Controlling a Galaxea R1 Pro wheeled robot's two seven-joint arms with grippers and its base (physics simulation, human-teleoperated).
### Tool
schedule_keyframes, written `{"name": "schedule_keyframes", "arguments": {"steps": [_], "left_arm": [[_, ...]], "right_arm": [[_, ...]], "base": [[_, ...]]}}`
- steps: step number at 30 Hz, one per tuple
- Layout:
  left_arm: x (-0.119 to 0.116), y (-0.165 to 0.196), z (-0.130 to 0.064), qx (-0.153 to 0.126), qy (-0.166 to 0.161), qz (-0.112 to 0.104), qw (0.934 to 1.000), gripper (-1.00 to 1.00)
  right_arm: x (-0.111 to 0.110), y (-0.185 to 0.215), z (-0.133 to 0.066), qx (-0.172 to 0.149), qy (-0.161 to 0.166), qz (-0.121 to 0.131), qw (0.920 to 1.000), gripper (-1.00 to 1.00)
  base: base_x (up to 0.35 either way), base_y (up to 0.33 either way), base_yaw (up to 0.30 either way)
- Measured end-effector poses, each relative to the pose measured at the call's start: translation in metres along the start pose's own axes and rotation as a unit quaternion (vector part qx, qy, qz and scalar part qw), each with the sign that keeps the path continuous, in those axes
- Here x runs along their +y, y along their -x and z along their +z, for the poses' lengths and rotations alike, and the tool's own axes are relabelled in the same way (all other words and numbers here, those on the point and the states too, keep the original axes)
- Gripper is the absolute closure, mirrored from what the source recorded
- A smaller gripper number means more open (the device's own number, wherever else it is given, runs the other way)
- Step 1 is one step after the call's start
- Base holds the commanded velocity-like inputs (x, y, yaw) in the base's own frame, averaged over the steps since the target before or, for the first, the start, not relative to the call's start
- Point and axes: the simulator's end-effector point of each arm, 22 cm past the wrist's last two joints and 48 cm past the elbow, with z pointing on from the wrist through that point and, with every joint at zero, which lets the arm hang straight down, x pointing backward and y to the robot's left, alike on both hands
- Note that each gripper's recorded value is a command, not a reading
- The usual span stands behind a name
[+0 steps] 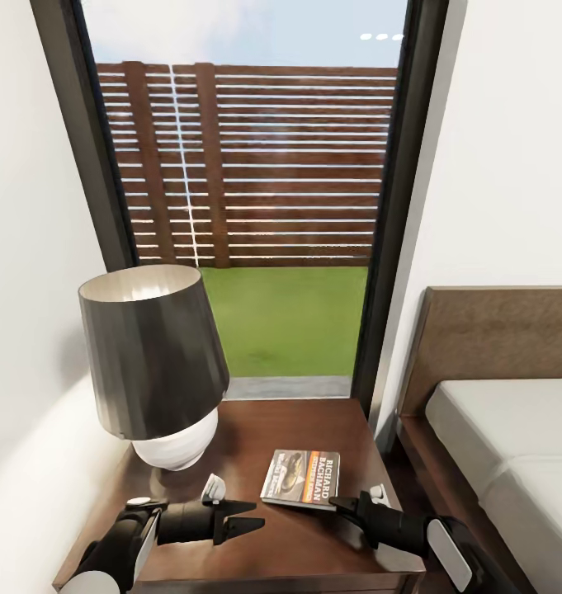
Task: In the bedroom, move the book from the bed onto either nightstand, and place the two sandals side by side next to the bed.
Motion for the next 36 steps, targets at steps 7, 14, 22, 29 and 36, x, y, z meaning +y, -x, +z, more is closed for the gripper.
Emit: {"name": "schedule_keyframes", "arguments": {"steps": [7, 14, 22, 29, 36], "left_arm": [[0.0, 0.0, 0.0, 0.0, 0.0, 0.0, 1.0, -1.0], [0.0001, 0.0, 0.0, 0.0, 0.0, 0.0, 1.0, -1.0], [0.0002, 0.0001, 0.0, 0.0, 0.001, 0.001, 1.0, -1.0], [0.0007, 0.0001, 0.0001, -0.001, 0.001, 0.0, 1.0, -1.0], [0.0007, -0.0076, 0.0023, 0.003, -0.002, -0.012, 0.9999, -1.0]], "right_arm": [[-0.001, -0.0003, 0.0001, 0.001, -0.002, -0.002, 1.0, -1.0], [0.0, -0.0001, 0.0, 0.0, 0.0, 0.0, 1.0, -1.0], [0.0, -0.0001, 0.0001, 0.0, 0.0, 0.0, 1.0, -1.0], [-0.0002, -0.0001, 0.0002, 0.0, 0.0, 0.0, 1.0, -1.0], [0.0, -0.0002, 0.0001, 0.0, 0.0, 0.0, 1.0, -1.0]], "base": [[0.0, 0.0, 0.0], [0.0, 0.0, 0.0], [0.0, 0.0, 0.0], [-0.094, 0.0, 0.0], [-0.09, 0.0, 0.0]]}}
